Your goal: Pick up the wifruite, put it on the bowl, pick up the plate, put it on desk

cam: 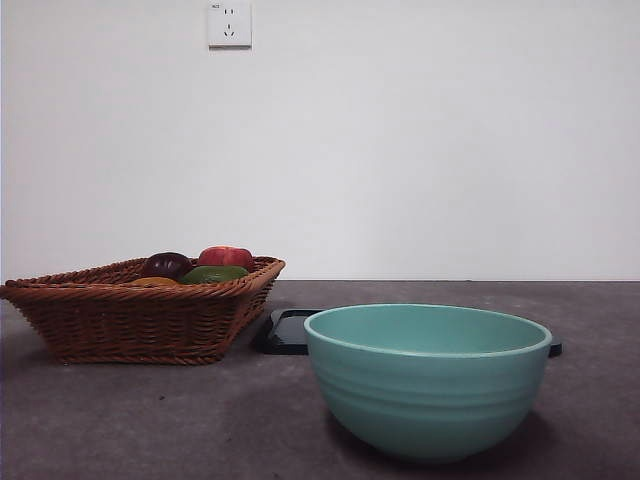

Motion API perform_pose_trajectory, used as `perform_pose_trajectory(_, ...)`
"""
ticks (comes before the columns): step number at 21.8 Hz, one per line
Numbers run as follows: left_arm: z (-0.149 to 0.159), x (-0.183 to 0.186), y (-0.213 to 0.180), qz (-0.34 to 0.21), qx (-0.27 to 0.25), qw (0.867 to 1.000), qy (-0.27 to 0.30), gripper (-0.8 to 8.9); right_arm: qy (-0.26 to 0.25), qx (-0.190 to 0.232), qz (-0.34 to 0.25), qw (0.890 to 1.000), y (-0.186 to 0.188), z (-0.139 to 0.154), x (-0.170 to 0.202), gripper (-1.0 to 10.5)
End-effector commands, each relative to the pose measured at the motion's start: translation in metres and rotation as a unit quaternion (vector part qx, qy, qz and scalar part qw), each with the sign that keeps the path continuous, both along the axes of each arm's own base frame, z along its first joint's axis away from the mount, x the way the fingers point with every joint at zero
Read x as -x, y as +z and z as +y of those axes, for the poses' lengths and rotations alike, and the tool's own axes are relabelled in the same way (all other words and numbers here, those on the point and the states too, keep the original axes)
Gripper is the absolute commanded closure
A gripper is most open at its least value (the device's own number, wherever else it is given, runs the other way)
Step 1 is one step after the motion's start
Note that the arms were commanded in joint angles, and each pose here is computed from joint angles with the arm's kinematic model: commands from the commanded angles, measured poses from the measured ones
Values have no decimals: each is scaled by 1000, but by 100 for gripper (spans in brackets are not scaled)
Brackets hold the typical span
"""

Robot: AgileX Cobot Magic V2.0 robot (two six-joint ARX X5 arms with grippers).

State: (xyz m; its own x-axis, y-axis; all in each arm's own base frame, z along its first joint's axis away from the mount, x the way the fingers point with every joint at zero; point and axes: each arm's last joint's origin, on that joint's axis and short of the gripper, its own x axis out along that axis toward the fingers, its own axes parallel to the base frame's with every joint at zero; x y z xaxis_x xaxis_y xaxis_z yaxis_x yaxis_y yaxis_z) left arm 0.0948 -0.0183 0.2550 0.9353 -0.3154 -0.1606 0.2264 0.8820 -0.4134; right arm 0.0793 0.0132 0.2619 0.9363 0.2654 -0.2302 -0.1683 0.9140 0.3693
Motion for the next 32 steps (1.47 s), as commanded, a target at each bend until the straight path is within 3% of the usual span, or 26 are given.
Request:
perform_pose_trajectory(1,-3,-2,24,-7,-14,1000,-24,798,18,-6,19,1000,14,2,-1,936)
perform_pose_trajectory(7,-10,-12,60,29,-17,996,-80,798,73,-1,63,995,34,7,-6,936)
perform_pose_trajectory(13,-19,-27,84,80,-40,985,-150,798,144,15,103,984,57,11,-9,936)
perform_pose_trajectory(19,-34,-46,93,170,-97,953,-232,798,228,48,115,966,80,15,-11,936)
perform_pose_trajectory(22,-43,-50,96,191,-94,938,-273,794,267,54,95,957,87,17,-12,936)
perform_pose_trajectory(27,-45,-50,95,192,-93,936,-280,773,270,52,93,957,87,17,-11,935)
perform_pose_trajectory(29,-45,-50,95,192,-93,936,-280,621,269,52,93,957,87,17,-11,852)
perform_pose_trajectory(32,-45,-51,97,182,-93,938,-280,202,268,51,92,958,88,17,-12,479)
